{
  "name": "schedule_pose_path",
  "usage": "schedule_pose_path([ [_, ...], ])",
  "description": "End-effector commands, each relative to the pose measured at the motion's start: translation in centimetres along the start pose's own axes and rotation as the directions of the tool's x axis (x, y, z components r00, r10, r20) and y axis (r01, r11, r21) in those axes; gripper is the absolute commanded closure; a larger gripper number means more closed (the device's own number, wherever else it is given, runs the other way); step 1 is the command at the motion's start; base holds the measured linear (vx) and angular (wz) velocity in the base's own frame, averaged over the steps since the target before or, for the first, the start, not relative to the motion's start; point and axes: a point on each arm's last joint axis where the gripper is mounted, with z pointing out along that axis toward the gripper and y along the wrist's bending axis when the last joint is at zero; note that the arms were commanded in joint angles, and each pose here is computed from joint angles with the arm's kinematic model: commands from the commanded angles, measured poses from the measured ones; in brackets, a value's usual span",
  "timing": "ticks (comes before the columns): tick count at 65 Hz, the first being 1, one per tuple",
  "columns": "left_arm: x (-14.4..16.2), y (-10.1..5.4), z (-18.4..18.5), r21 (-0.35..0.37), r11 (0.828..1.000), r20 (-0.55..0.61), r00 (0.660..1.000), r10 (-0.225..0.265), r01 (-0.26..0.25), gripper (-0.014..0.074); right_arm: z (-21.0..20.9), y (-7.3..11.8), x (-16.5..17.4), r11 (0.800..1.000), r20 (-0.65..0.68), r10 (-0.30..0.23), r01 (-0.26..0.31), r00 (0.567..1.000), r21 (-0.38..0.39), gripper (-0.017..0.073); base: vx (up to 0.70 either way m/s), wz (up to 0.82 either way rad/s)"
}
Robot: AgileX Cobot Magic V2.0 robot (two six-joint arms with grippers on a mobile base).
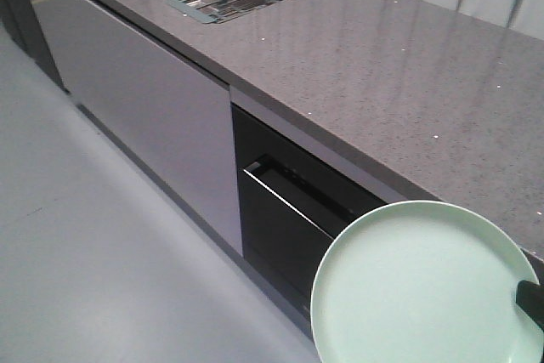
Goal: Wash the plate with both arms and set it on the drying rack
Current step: 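Drive the base away from the counter holding the plate in the right gripper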
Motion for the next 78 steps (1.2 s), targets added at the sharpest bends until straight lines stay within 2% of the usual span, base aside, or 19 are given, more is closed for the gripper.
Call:
schedule_pose_path([
  [1, -1.39, -0.08, -0.32, 0.005, 1.000, 0.105, 0.994, -0.009, 0.009, 0.0600, -0.39, -0.11, -1.31, 1.000, 0.084, 0.011, -0.013, 0.996, 0.021, 0.0561, -0.08, 0.44],
  [78, -1.39, -0.08, -0.32, 0.005, 1.000, 0.105, 0.994, -0.009, 0.009, 0.0600, -0.39, -0.11, -1.31, 1.000, 0.084, 0.011, -0.013, 0.996, 0.021, 0.0561, -0.01, 0.40],
])
